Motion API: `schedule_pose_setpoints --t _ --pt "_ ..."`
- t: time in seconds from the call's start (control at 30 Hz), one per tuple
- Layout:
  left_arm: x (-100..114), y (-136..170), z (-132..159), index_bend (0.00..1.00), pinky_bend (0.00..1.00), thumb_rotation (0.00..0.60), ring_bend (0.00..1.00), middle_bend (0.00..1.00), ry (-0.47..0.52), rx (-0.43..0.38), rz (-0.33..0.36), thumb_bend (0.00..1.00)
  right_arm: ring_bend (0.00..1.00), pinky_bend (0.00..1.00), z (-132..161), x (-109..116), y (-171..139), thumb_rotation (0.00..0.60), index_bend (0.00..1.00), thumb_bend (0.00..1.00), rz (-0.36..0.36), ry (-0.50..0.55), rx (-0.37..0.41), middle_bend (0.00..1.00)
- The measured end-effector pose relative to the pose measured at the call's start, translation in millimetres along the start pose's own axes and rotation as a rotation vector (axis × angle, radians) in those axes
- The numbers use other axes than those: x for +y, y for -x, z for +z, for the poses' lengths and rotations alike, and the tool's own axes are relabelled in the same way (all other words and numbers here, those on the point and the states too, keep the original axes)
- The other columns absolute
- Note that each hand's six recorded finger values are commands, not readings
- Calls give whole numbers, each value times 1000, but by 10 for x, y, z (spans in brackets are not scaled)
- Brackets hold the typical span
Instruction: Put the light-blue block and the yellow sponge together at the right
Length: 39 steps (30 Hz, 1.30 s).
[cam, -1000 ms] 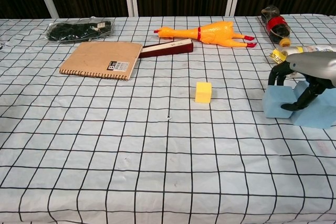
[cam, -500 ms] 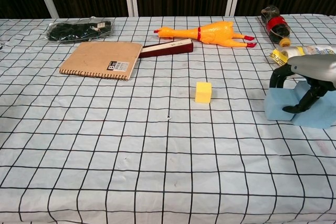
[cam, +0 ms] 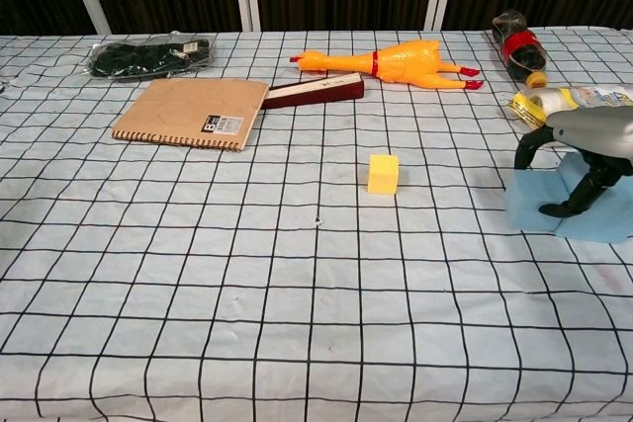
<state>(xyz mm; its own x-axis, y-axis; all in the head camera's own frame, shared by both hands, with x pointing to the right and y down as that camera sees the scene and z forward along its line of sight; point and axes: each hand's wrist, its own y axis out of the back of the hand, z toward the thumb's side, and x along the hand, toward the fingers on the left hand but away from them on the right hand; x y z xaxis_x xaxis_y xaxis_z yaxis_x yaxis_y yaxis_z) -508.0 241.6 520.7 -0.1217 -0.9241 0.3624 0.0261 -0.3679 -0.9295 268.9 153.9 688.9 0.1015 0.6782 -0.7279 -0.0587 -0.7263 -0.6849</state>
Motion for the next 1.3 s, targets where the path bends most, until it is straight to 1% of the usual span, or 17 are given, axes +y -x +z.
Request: schedule_pose_setpoints --t 0.47,0.9,1.3 --pt "2 0 -2 168 0 600 0 55 0 1 0 33 60 91 5 -29 3 600 294 292 8 2 0 168" --pt "0 -1 -3 168 0 600 0 55 -2 3 0 34 57 91 -25 -36 -21 600 284 289 14 -4 -7 127" --pt "3 2 -4 168 0 600 0 55 -3 4 1 34 44 91 -10 -39 -50 600 257 289 21 -15 -7 93"
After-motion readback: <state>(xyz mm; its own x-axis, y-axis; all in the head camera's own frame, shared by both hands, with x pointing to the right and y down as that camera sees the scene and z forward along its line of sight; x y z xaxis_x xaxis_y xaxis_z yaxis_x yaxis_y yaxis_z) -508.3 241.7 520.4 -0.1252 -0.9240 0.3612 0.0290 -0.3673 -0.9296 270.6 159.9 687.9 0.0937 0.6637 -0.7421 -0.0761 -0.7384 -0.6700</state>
